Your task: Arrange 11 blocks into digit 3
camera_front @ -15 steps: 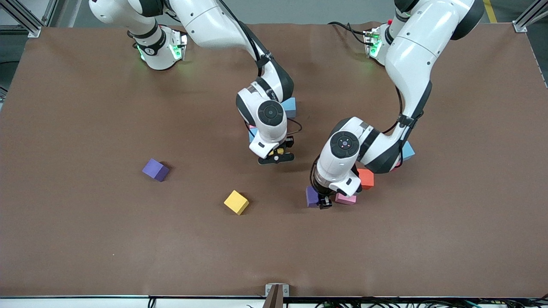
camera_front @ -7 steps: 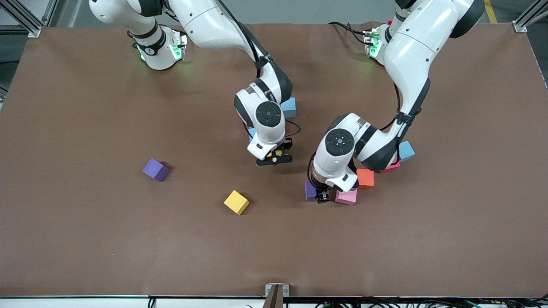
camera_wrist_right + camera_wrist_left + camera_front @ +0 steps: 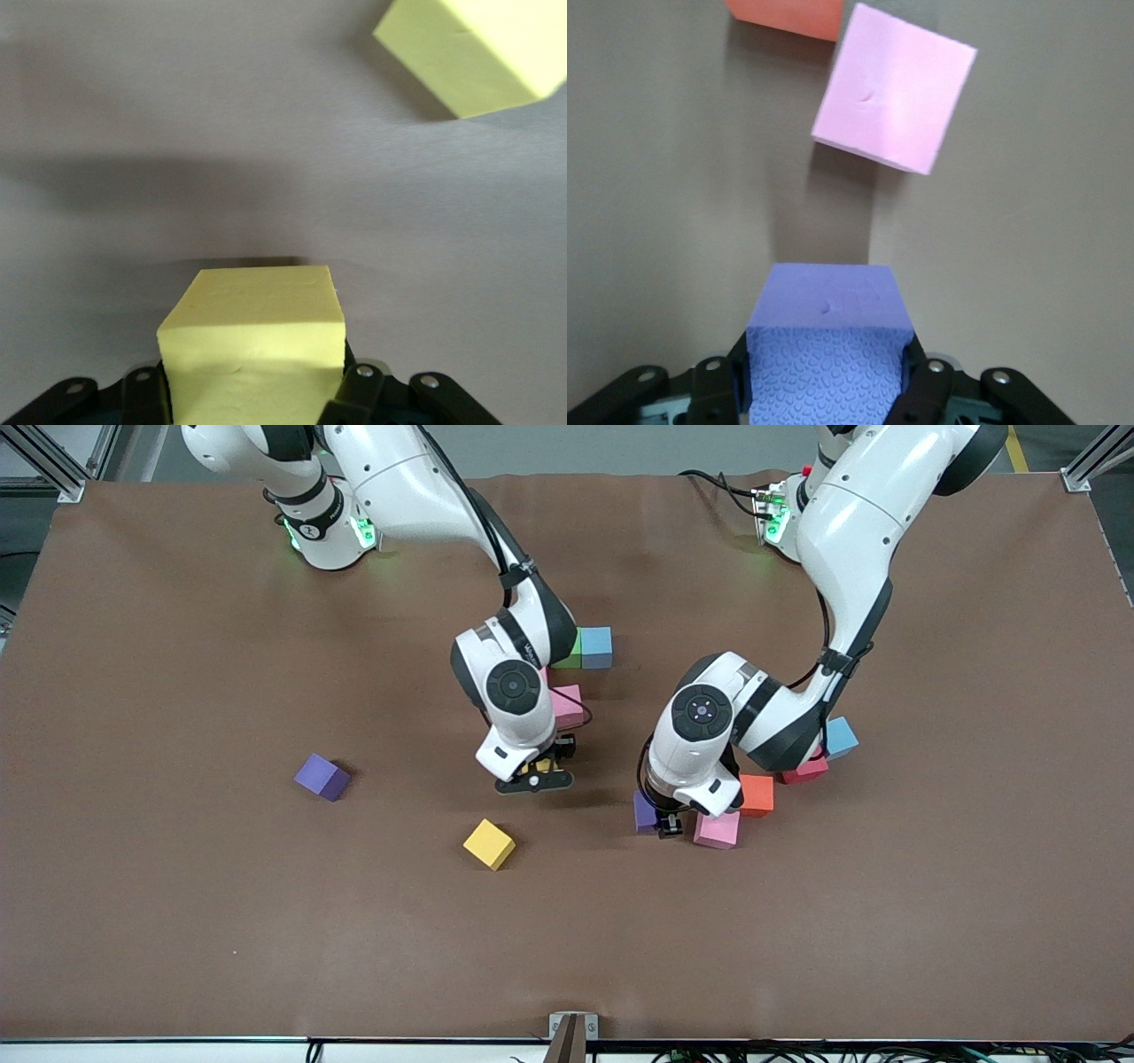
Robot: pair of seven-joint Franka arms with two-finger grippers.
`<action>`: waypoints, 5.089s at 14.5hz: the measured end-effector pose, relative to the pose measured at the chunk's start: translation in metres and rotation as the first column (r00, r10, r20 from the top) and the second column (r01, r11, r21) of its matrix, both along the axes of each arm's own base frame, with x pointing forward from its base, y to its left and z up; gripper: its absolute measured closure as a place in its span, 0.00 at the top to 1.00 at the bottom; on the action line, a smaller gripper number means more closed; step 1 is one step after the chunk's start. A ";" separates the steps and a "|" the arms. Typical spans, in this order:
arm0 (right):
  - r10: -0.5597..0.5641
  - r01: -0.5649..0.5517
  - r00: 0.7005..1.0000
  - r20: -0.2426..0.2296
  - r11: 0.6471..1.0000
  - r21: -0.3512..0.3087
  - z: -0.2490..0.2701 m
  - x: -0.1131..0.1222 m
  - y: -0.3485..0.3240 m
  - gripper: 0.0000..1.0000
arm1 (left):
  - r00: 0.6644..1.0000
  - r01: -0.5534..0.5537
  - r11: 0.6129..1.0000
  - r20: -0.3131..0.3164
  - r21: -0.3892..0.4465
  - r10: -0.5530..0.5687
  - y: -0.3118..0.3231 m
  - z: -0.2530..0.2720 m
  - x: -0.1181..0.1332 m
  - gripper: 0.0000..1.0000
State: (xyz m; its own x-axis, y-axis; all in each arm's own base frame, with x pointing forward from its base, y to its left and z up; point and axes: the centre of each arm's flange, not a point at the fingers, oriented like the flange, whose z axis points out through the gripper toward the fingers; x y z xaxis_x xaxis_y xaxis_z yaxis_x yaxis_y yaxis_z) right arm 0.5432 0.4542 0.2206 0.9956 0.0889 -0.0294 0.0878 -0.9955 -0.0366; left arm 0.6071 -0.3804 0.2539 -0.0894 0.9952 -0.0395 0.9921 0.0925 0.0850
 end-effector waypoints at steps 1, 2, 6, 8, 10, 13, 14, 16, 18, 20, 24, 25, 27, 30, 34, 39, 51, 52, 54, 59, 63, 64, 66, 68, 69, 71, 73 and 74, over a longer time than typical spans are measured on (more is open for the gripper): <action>-0.004 0.004 1.000 0.011 1.000 0.008 0.000 -0.003 -0.008 0.61 | 1.000 0.014 1.000 -0.013 0.006 -0.013 -0.004 -0.002 -0.010 0.61; -0.010 0.010 1.000 0.020 1.000 0.014 0.000 -0.007 -0.016 0.61 | 0.999 0.032 0.999 -0.029 0.011 -0.032 -0.009 -0.005 -0.023 0.61; -0.006 0.006 1.000 0.020 1.000 0.021 -0.004 -0.026 -0.027 0.61 | 0.994 0.064 0.998 -0.088 0.027 -0.061 -0.033 -0.014 -0.078 0.61; 0.001 -0.001 1.000 0.023 1.000 0.025 -0.004 -0.030 -0.022 0.61 | 0.993 0.056 0.998 -0.103 0.032 -0.052 -0.044 -0.019 -0.094 0.61; 0.008 -0.009 0.999 0.034 0.999 0.034 -0.004 -0.034 -0.016 0.61 | 0.993 0.048 0.998 -0.112 0.039 -0.043 -0.053 -0.024 -0.106 0.61; 0.011 -0.013 0.999 0.037 0.999 0.039 -0.004 -0.041 -0.007 0.61 | 0.990 0.063 0.997 -0.126 0.042 -0.058 -0.065 -0.039 -0.132 0.61; 0.013 -0.015 0.999 0.036 0.999 0.039 -0.004 -0.043 -0.005 0.61 | 0.991 0.053 0.998 -0.122 0.032 -0.049 -0.069 -0.044 -0.140 0.61; 0.015 -0.017 0.999 0.035 0.999 0.039 -0.005 -0.045 -0.004 0.61 | 0.993 0.026 1.000 -0.111 0.006 -0.025 -0.075 -0.051 -0.152 0.61; 0.017 -0.018 0.999 0.031 0.999 0.035 -0.007 -0.047 -0.004 0.61 | 0.994 0.017 1.000 -0.106 -0.003 -0.017 -0.076 -0.052 -0.155 0.61; 0.018 -0.019 0.999 0.027 0.999 0.032 -0.009 -0.048 -0.005 0.61 | 0.995 0.016 1.000 -0.103 -0.009 -0.017 -0.076 -0.052 -0.158 0.61; 0.018 -0.018 1.000 0.023 0.999 0.028 -0.012 -0.050 -0.006 0.61 | 0.995 0.004 1.000 -0.097 -0.018 -0.006 -0.074 -0.053 -0.164 0.61; 0.018 -0.019 1.000 0.023 0.999 0.027 -0.012 -0.050 -0.005 0.61 | 0.995 -0.004 1.000 -0.097 -0.018 0.002 -0.074 -0.053 -0.166 0.61; 0.018 -0.019 1.000 0.022 0.999 0.027 -0.013 -0.050 -0.005 0.61 | 0.995 -0.014 1.000 -0.101 -0.014 0.013 -0.075 -0.053 -0.173 0.61; 0.019 -0.019 1.000 0.021 0.999 0.025 -0.014 -0.050 -0.005 0.60 | 0.994 -0.029 1.000 -0.106 -0.007 0.028 -0.078 -0.054 -0.184 0.61; 0.020 -0.020 1.000 0.020 1.000 0.024 -0.015 -0.051 -0.005 0.74 | 0.994 -0.021 1.000 -0.110 -0.001 0.020 -0.078 -0.055 -0.193 0.61; 0.021 -0.021 1.000 0.020 1.000 0.023 -0.016 -0.051 -0.005 1.00 | 0.993 -0.034 0.999 -0.110 0.000 0.034 -0.079 -0.055 -0.194 0.61; 0.028 -0.030 0.999 0.033 0.999 0.032 -0.015 -0.059 0.009 1.00 | 0.993 -0.045 0.999 -0.111 0.001 0.044 -0.081 -0.056 -0.197 0.61; 0.033 -0.034 0.999 0.033 0.999 0.030 -0.016 -0.058 0.008 1.00 | 0.993 -0.045 0.999 -0.111 0.001 0.044 -0.081 -0.056 -0.197 0.61; 0.049 -0.050 0.998 0.035 0.998 0.026 -0.017 -0.056 0.006 1.00 | 0.993 -0.044 0.999 -0.112 0.000 0.044 -0.082 -0.056 -0.198 0.61; 0.048 -0.049 0.998 0.036 0.999 0.020 -0.017 -0.048 -0.004 1.00 | 0.993 -0.039 0.999 -0.113 0.001 0.039 -0.084 -0.056 -0.201 0.59; 0.047 -0.048 0.998 0.029 0.999 0.012 -0.017 -0.044 -0.010 1.00 | 0.993 -0.038 0.999 -0.115 0.002 0.038 -0.084 -0.057 -0.202 0.64; 0.054 -0.054 0.998 0.019 0.999 0.007 -0.018 -0.045 -0.011 1.00 | 0.992 -0.034 0.999 -0.122 0.008 0.035 -0.085 -0.061 -0.205 0.75; 0.057 -0.057 0.998 0.009 0.998 0.000 -0.018 -0.045 -0.012 1.00 | 0.991 -0.028 1.000 -0.130 0.013 0.029 -0.086 -0.066 -0.209 0.93; 0.056 -0.056 0.998 0.008 0.998 -0.001 -0.018 -0.044 -0.013 1.00 | 0.991 -0.028 0.999 -0.129 0.021 0.031 -0.087 -0.061 -0.206 1.00; 0.056 -0.056 0.998 0.008 0.998 -0.001 -0.018 -0.044 -0.013 1.00 | 0.992 -0.025 0.999 -0.125 0.026 0.028 -0.088 -0.055 -0.203 1.00; 0.055 -0.055 0.998 0.008 0.998 0.000 -0.018 -0.044 -0.012 1.00 | 0.993 -0.018 0.999 -0.112 0.034 0.022 -0.089 -0.040 -0.200 1.00; 0.047 -0.047 0.999 0.013 0.999 0.004 -0.015 -0.043 -0.011 1.00 | 0.994 -0.012 0.999 -0.109 0.043 0.017 -0.092 -0.025 -0.203 1.00; 0.042 -0.042 0.999 0.017 0.999 0.008 -0.012 -0.042 -0.009 1.00 | 0.993 -0.012 0.999 -0.115 0.049 0.017 -0.093 -0.018 -0.206 1.00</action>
